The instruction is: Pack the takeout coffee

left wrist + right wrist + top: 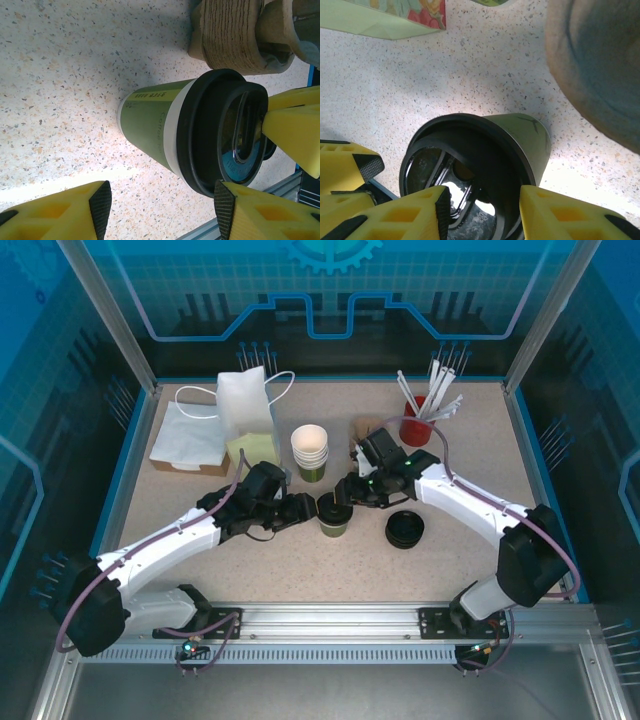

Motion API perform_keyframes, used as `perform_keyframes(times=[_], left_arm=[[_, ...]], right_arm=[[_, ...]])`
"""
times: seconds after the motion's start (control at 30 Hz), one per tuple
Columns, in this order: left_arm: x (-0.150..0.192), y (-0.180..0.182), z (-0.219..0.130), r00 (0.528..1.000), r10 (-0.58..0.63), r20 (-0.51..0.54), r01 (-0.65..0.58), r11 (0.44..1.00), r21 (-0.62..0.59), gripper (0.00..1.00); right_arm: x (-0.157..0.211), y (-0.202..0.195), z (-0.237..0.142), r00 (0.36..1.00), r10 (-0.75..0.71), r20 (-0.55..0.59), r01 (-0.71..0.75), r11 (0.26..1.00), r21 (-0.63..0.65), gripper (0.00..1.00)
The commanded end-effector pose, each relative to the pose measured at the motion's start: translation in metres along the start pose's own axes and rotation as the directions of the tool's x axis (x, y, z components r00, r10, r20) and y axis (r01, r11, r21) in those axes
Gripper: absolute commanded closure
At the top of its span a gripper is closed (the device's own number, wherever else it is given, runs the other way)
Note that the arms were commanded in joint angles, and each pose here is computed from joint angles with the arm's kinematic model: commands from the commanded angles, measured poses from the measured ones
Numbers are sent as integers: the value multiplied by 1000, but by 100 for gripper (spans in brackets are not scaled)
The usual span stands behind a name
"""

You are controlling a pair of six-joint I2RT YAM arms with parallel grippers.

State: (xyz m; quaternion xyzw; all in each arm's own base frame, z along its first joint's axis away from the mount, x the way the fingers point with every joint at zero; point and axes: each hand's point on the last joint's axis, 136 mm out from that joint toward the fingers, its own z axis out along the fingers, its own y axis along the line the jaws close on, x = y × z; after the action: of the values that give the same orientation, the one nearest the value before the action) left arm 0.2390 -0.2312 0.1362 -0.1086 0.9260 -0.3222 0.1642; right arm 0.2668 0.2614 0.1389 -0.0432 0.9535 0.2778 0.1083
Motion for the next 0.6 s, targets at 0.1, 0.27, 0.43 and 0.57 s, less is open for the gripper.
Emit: perform_keyframes(times=[0.1, 0.27, 0.43, 0.57], left_arm=[[-8, -9, -9, 999, -38, 15, 37, 999, 29, 33], [-16, -21, -8, 994, -106, -1, 105, 988, 116, 31], [-18, -31, 0, 995, -86, -43, 91, 987, 129, 31], [-18, -26, 10, 994, -88, -61, 94, 991, 93, 31]], right_arm=[[-4, 8, -14, 999, -38, 19, 37, 999, 19, 55], [-3, -4, -29, 997, -61, 36, 58, 995, 79, 54], [8, -12, -23, 999, -40, -4, 40, 996, 84, 54], [14, -12, -13, 999, -24, -34, 26, 997, 67, 54]])
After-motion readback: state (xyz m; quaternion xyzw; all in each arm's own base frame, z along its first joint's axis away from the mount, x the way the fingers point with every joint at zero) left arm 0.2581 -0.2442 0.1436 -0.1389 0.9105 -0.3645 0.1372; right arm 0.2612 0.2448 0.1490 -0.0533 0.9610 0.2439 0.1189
